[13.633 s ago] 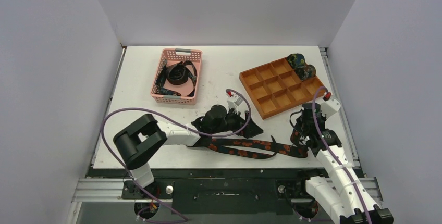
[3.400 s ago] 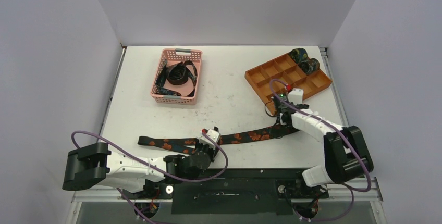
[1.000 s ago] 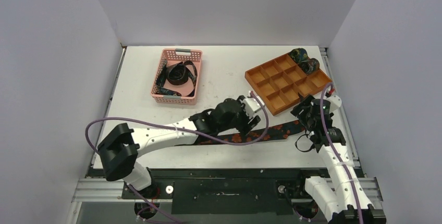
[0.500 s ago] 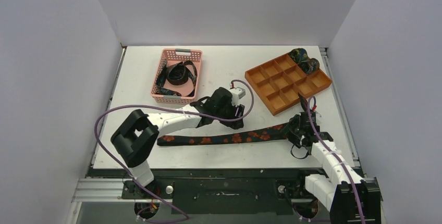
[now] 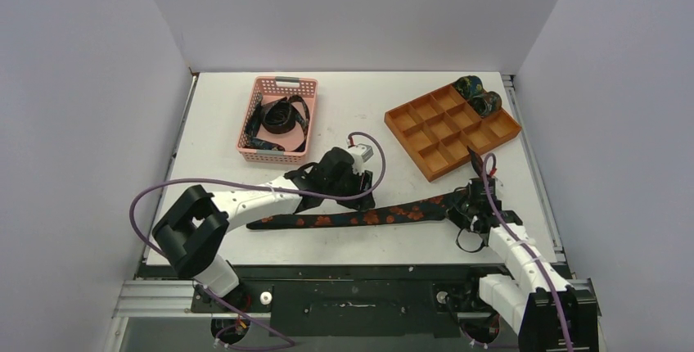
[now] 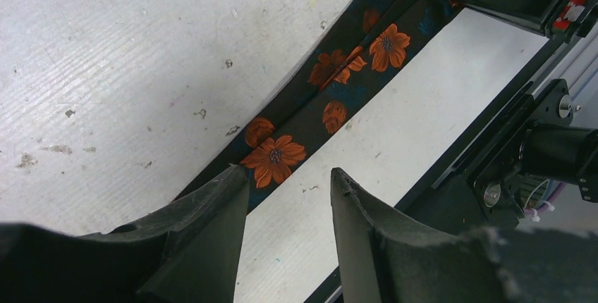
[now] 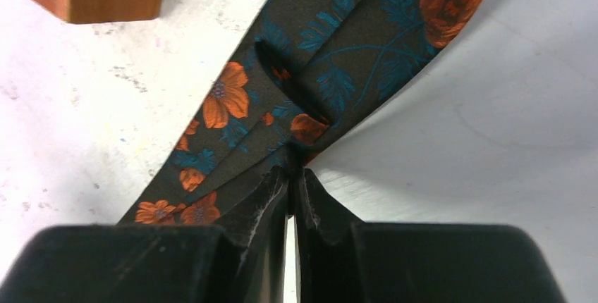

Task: Roll the ties
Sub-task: Flatten out the tie at the center of the board.

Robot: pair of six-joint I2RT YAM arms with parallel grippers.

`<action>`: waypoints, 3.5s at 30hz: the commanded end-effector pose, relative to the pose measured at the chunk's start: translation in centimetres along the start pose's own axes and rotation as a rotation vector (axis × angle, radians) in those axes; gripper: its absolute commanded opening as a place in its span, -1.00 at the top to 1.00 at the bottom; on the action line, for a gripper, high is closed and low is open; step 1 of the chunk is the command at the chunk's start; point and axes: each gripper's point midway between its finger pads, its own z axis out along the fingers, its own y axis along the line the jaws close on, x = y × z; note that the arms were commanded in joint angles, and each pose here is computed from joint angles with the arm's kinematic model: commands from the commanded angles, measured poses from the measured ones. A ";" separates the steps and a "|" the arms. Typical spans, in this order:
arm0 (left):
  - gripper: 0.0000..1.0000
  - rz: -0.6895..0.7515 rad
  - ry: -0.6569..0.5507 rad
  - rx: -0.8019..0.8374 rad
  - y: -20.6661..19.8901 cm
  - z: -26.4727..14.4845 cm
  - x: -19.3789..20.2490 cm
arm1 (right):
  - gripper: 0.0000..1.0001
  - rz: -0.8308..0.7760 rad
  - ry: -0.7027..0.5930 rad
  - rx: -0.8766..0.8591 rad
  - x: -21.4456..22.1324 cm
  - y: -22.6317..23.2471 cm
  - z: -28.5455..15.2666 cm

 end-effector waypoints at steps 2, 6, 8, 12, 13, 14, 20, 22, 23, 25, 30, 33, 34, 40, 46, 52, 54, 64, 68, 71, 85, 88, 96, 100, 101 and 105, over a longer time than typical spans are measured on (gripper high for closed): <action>0.13 -0.002 -0.105 0.061 -1.8 -1.6 -2.3 | 0.89 0.000 -0.079 -0.169 -2.2 4.0 -1.2; 0.14 0.005 -0.127 0.063 -1.9 -2.1 -2.5 | 0.89 -0.035 -0.086 -0.203 -2.9 5.0 -1.2; 0.14 0.013 -0.164 0.082 -2.4 -2.2 -3.3 | 0.89 -0.048 -0.080 -0.224 -2.9 5.5 -0.7; 0.15 0.009 -0.191 0.078 -2.3 -2.3 -3.7 | 0.89 -0.065 -0.072 -0.195 -2.9 5.0 0.8; 0.15 0.007 -0.192 0.076 -2.3 -2.3 -3.8 | 0.89 -0.064 -0.067 -0.169 -2.8 4.5 1.1; 0.15 0.003 -0.193 0.071 -2.2 -2.2 -3.8 | 0.89 -0.065 -0.068 -0.148 -2.9 4.1 1.3; 0.14 -0.017 -0.209 0.096 -2.9 -1.7 -4.3 | 0.89 -0.070 -0.145 -0.086 -4.4 3.0 0.9; 0.13 -0.011 -0.201 0.109 -3.5 -1.4 -4.3 | 0.89 -0.080 -0.161 -0.066 -4.8 2.7 0.7; 0.13 -0.005 -0.196 0.112 -3.7 -1.2 -4.3 | 0.89 -0.089 -0.170 -0.053 -5.1 2.6 0.6; 0.12 0.010 -0.186 0.118 -4.2 -0.9 -4.3 | 0.77 -0.096 -0.182 -0.042 -5.5 2.5 0.4; 0.03 0.049 -0.170 0.102 -4.9 -0.5 -3.9 | -0.07 -0.122 -0.216 -0.041 -6.6 3.0 -1.2; 0.03 0.038 -0.170 0.105 -4.9 -0.3 -3.6 | -0.21 -0.143 -0.268 -0.017 -7.8 3.1 -2.7; 0.03 0.032 -0.171 0.111 -5.0 -0.3 -3.6 | -0.21 -0.145 -0.278 -0.002 -8.1 2.9 -3.0; 0.05 0.002 -0.176 0.226 -8.3 1.2 -4.7 | 0.02 -0.114 -0.236 0.088 -7.9 0.9 -1.6; 0.09 -0.059 -0.180 0.347 -11.6 3.9 -6.2 | 0.16 -0.023 -0.161 0.026 -6.4 0.6 0.3; 0.14 -0.104 -0.157 0.401 -12.8 7.2 -6.6 | 0.24 0.003 -0.100 0.002 -4.9 0.3 1.5; 0.15 -0.109 -0.145 0.400 -12.7 8.1 -6.3 | 0.31 0.008 -0.073 0.000 -4.0 0.0 1.9; 0.20 -0.131 -0.114 0.234 -6.9 8.2 -2.6 | 0.59 0.067 0.007 -0.072 1.4 0.8 2.8; 0.21 -0.102 -0.119 0.145 -4.4 6.4 -1.4 | 0.62 0.058 0.012 -0.111 3.5 2.6 2.8; 0.22 -0.076 -0.126 0.097 -3.2 4.9 -0.8 | 0.61 0.017 0.015 -0.123 4.7 4.1 2.6; -0.07 0.196 0.080 -0.054 -1.7 2.4 0.2 | 0.23 -0.201 -0.145 -0.114 -0.3 6.4 0.0; -0.12 0.324 0.166 -0.034 -1.3 2.8 1.4 | 0.23 -0.205 -0.134 -0.125 -0.4 6.3 0.3; -0.15 0.695 0.170 0.177 -2.7 3.4 2.4 | 0.26 -0.190 -0.088 -0.160 -0.4 5.7 0.6; -0.09 0.772 0.132 0.220 -3.5 3.5 1.4 | 0.28 -0.192 -0.074 -0.176 -0.1 5.8 0.6; -0.08 0.781 0.133 0.220 -3.5 3.7 1.2 | 0.28 -0.193 -0.072 -0.179 0.0 5.7 0.7; 0.04 0.809 0.147 0.179 -2.7 5.0 0.9 | 0.29 -0.196 -0.064 -0.183 0.2 5.7 0.9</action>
